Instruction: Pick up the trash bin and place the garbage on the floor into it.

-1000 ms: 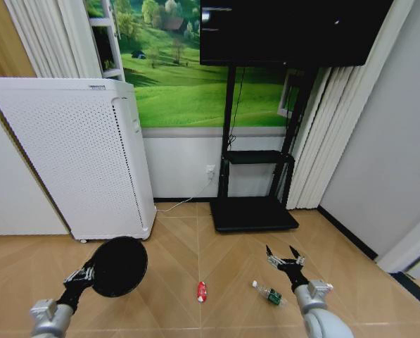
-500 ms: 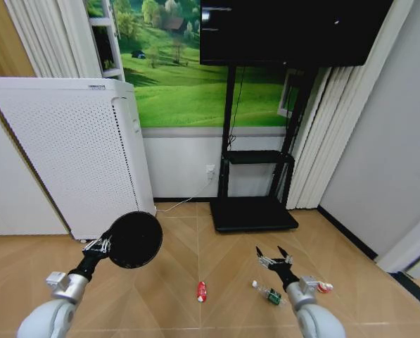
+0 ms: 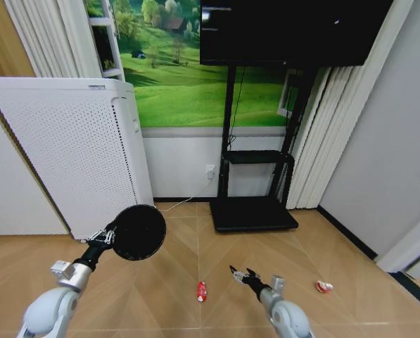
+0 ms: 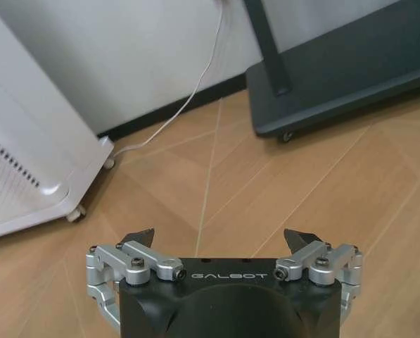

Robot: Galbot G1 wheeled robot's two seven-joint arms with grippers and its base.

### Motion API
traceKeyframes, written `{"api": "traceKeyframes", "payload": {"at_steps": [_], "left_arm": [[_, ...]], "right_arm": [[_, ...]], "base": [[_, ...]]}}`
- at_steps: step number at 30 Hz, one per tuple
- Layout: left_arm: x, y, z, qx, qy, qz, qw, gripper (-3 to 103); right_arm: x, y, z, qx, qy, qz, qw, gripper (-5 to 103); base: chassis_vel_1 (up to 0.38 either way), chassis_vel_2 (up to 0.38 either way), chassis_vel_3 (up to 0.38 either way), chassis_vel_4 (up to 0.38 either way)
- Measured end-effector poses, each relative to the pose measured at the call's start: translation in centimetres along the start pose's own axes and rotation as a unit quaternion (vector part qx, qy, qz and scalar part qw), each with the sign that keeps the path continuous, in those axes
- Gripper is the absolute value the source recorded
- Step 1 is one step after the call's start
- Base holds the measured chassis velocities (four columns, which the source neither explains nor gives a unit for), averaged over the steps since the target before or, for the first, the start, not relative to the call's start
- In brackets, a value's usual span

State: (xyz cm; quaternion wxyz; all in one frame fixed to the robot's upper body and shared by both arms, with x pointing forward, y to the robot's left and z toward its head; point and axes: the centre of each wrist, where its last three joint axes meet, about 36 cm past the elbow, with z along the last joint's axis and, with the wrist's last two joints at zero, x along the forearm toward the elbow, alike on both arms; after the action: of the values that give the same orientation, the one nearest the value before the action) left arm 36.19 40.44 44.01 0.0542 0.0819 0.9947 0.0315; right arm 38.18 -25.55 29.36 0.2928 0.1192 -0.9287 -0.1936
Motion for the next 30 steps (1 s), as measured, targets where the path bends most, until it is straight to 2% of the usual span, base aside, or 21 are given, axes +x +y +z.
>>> {"api": "traceKeyframes", "payload": {"at_steps": [4,8,10,11,13,14,15,16,18,21,24,30], "left_arm": [[-0.1,0.0,-0.1,0.000,0.002,0.001,1.0000,8],[-0.1,0.0,-0.2,-0.003,0.002,0.003,1.0000,8],[0.1,-0.2,-0.6,-0.006,0.002,0.007,1.0000,8],[0.1,-0.2,-0.6,-0.006,0.002,0.007,1.0000,8],[0.3,-0.4,-0.9,-0.008,0.002,0.011,0.9999,8],[0.3,-0.4,-0.9,-0.008,0.002,0.011,0.9999,8],[0.4,-0.4,-1.0,-0.009,0.003,0.011,0.9999,8],[0.4,-0.4,-1.0,-0.009,0.003,0.011,0.9999,8],[0.7,-0.4,-1.1,-0.011,0.005,0.011,0.9999,8],[0.8,-0.3,-1.1,-0.011,0.006,0.009,0.9999,8],[1.3,-0.5,-0.9,-0.007,0.007,0.005,0.9999,8],[1.4,-0.8,-0.7,-0.003,0.005,0.004,1.0000,8]], "right_arm": [[-0.8,0.3,0.3,0.007,0.013,-0.010,1.000,100],[-2.8,1.1,1.1,0.037,0.063,-0.030,0.997,100],[-5.7,2.1,1.9,0.086,0.081,-0.047,0.992,100],[-5.7,2.1,1.9,0.086,0.081,-0.047,0.992,100],[-7.4,1.9,2.0,0.142,0.058,-0.077,0.985,100],[-7.4,1.9,2.0,0.142,0.058,-0.077,0.985,100],[-8.1,1.6,1.9,0.174,0.047,-0.097,0.979,100],[-8.1,1.6,1.9,0.174,0.047,-0.097,0.979,100],[-8.5,1.2,1.3,0.202,0.034,-0.119,0.971,100],[-8.3,1.1,1.0,0.205,0.025,-0.119,0.971,100],[-6.4,0.7,0.8,0.198,-0.002,-0.092,0.976,100],[-4.7,0.0,0.6,0.200,-0.010,-0.085,0.976,100]], "base": [[0.000,0.000,0.000,0.000],[0.000,0.000,0.000,0.000],[0.000,0.000,0.000,0.000],[0.000,0.000,0.000,0.000],[0.000,0.000,0.000,0.000],[0.000,0.000,0.000,0.000],[0.000,0.000,0.000,0.000],[0.000,0.000,0.000,0.000],[0.000,0.000,0.000,0.000],[0.000,0.000,0.000,0.000],[0.000,0.000,0.000,0.000],[0.000,0.000,0.000,0.000]]}}
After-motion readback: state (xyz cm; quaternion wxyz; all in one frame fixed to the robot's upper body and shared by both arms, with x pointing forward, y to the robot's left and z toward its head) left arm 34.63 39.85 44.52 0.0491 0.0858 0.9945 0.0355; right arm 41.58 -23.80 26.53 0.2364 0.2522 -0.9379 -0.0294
